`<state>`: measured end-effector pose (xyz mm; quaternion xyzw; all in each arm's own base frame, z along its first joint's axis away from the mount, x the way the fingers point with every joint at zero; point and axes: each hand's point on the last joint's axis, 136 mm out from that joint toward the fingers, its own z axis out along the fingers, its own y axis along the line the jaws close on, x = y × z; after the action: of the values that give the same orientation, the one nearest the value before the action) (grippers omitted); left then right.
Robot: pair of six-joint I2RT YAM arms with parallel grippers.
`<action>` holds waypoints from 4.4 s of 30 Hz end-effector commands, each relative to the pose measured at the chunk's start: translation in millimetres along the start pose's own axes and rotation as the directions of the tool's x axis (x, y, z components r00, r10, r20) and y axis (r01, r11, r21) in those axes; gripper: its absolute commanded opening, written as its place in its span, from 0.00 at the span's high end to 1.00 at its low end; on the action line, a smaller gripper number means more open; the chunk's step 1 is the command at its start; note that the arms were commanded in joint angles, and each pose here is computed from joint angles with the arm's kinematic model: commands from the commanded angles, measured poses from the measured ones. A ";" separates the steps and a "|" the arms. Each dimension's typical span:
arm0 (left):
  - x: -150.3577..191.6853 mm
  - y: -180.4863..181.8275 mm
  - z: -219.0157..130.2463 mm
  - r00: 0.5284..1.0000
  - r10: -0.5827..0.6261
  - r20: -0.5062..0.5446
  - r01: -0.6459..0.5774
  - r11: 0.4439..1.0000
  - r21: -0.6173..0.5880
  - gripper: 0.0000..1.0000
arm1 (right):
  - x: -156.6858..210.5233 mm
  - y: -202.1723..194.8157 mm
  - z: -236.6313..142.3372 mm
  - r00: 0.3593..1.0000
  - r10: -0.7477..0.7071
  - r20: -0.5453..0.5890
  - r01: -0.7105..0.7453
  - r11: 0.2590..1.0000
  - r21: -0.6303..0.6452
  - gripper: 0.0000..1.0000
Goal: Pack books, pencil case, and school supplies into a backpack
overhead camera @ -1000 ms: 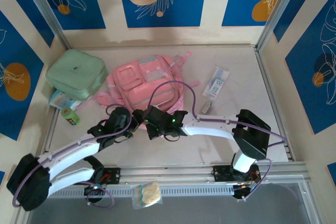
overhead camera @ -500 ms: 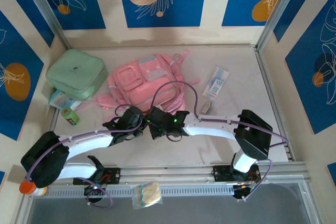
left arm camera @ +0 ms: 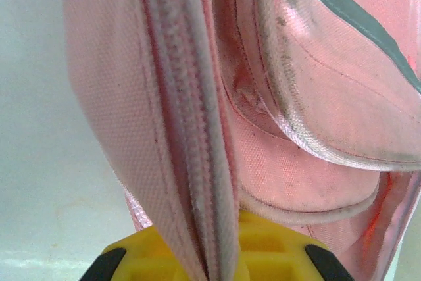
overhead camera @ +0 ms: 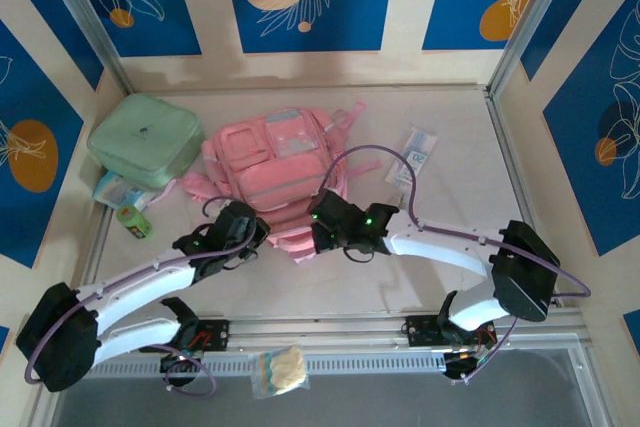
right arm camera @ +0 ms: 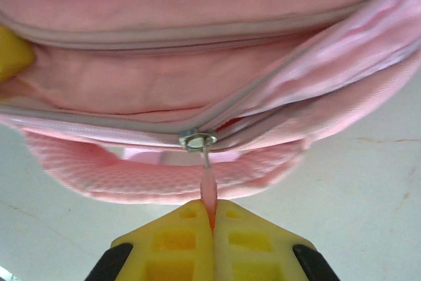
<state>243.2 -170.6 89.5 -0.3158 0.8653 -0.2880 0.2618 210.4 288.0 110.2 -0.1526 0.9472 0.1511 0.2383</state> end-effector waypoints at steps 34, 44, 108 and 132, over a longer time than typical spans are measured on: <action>-55.7 -9.5 -56.7 0.998 -0.055 0.006 0.054 0.992 0.116 0.31 | -11.5 74.9 12.3 0.999 0.018 0.035 -0.014 0.994 -0.108 1.00; 0.7 -30.7 -25.8 0.981 -0.193 -0.012 0.194 0.976 0.096 0.36 | -2.1 68.0 13.2 0.999 0.020 0.033 -0.016 0.993 -0.114 1.00; -73.2 36.1 -91.3 0.984 0.029 0.178 -0.006 0.991 -0.131 0.77 | -56.8 -55.2 22.3 0.997 0.070 0.016 -0.069 0.996 -0.049 1.00; -1.8 -60.2 -21.4 0.924 0.382 -0.021 -0.381 0.924 0.019 0.54 | -132.4 -77.1 77.5 0.846 0.504 -0.176 -0.519 0.854 -0.048 0.56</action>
<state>237.8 -184.2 125.5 -0.1412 0.9277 -0.2185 0.2678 382.0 264.1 89.7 0.0752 0.9627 0.2256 0.1289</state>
